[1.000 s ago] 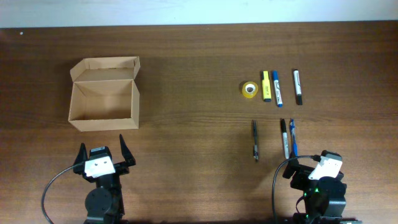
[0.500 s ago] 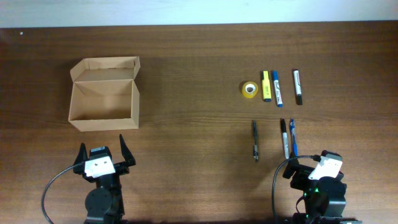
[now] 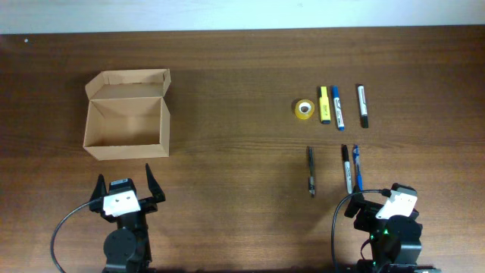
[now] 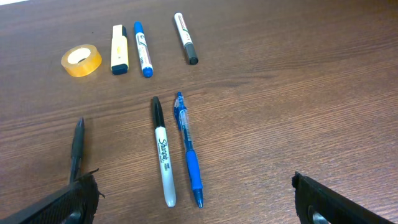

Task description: Pack container

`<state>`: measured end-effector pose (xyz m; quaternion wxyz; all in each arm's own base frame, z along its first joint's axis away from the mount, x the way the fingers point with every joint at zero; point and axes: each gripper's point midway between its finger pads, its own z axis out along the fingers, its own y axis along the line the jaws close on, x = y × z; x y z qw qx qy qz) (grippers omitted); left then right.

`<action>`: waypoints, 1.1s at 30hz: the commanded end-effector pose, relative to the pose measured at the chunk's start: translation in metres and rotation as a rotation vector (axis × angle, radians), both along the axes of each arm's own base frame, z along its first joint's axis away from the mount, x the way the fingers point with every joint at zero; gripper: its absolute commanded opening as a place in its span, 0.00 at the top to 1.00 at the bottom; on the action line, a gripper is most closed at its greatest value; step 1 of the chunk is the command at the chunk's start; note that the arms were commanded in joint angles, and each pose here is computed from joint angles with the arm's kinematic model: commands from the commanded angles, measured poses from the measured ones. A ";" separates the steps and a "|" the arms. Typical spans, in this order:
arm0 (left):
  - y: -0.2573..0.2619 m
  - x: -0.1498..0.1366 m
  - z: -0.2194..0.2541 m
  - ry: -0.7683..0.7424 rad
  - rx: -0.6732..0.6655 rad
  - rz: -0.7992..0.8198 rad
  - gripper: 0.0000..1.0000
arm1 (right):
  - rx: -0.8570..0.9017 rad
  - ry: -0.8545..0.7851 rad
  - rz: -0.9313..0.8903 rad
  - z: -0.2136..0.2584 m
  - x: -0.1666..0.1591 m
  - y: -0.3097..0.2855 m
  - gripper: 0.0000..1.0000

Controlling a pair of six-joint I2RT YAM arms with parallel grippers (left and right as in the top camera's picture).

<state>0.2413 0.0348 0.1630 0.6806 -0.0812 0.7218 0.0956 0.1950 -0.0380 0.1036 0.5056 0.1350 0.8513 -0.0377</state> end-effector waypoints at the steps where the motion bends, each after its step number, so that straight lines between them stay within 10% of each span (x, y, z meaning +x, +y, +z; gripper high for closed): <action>1: 0.000 -0.001 -0.001 0.002 0.012 0.003 0.00 | 0.004 -0.005 -0.010 0.000 0.000 -0.001 0.01; 14: -0.001 0.000 -0.001 0.002 0.010 -0.006 0.00 | 0.004 -0.005 -0.010 0.000 0.000 -0.001 0.01; 21: -0.035 -0.001 0.077 -0.195 -0.009 -0.206 0.00 | 0.004 -0.005 -0.010 0.000 0.000 -0.001 0.01; 33: -0.038 0.074 0.190 0.426 -0.013 -0.168 0.00 | 0.004 -0.005 -0.010 0.000 0.000 -0.001 0.01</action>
